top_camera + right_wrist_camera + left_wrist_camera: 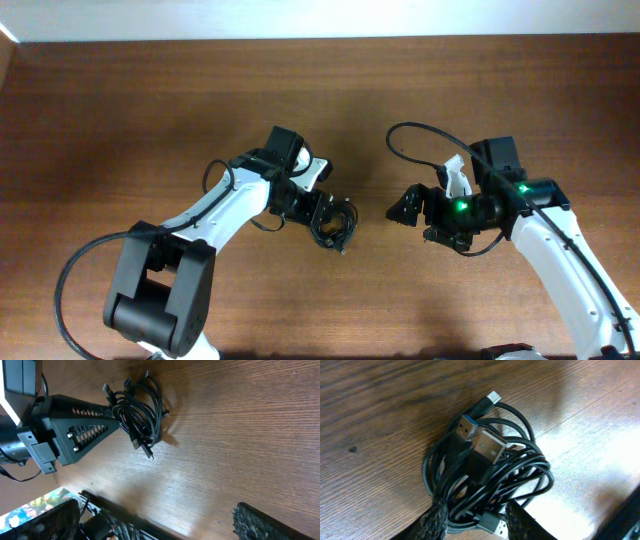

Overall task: Untangle cables
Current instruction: 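Grasp the cable bundle with the left gripper and lift it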

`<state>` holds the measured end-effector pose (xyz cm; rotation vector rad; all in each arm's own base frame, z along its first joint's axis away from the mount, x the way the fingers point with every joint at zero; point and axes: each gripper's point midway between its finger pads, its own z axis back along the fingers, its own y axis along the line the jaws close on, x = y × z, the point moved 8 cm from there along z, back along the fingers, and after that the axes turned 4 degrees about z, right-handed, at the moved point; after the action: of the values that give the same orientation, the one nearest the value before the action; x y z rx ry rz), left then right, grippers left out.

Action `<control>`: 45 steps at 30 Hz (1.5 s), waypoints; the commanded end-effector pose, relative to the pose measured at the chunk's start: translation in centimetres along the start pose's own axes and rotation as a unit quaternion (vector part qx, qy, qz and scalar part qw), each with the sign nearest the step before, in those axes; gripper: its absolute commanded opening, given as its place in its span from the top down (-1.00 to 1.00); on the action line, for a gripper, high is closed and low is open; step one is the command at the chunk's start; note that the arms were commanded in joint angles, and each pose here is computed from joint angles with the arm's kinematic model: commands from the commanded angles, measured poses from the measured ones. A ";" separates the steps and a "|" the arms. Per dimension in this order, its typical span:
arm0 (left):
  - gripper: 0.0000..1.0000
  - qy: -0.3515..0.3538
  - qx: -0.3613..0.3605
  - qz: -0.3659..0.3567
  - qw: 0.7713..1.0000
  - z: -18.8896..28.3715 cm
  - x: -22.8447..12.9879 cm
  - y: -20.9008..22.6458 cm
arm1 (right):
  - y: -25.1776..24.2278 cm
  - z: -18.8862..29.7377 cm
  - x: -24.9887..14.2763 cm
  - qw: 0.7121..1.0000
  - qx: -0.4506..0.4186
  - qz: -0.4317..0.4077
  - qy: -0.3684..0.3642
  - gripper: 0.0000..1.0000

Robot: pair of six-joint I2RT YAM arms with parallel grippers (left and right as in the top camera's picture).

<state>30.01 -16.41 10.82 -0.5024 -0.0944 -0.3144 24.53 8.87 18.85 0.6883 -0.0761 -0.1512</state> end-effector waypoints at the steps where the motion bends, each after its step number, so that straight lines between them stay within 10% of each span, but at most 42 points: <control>1: 0.35 0.008 0.018 -0.010 1.000 -0.9 0.3 0.6 | -0.2 -0.2 0.0 1.000 -0.009 -0.002 0.002 -0.97; 9: 1.00 0.010 0.000 -0.010 1.000 -0.9 0.3 0.3 | -0.2 -0.2 0.0 1.000 -0.009 -0.002 0.002 -0.97; 34: 1.00 -0.137 -0.109 -0.110 0.978 15.5 5.6 -10.0 | -0.2 -0.2 -0.3 1.000 -0.011 0.009 0.008 -0.97; 40: 1.00 -0.150 0.072 -0.014 0.986 15.0 6.0 -7.1 | -0.2 -0.2 -0.2 1.000 -0.011 0.010 0.008 -0.97; 45: 1.00 -0.102 0.084 -0.006 0.991 11.6 5.6 -6.7 | -0.2 -0.2 -0.2 1.000 -0.010 0.010 0.008 -0.97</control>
<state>32.76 -17.51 26.76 -0.4359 -0.3482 -0.2876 24.30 8.81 18.76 0.6802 -0.0694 -0.1346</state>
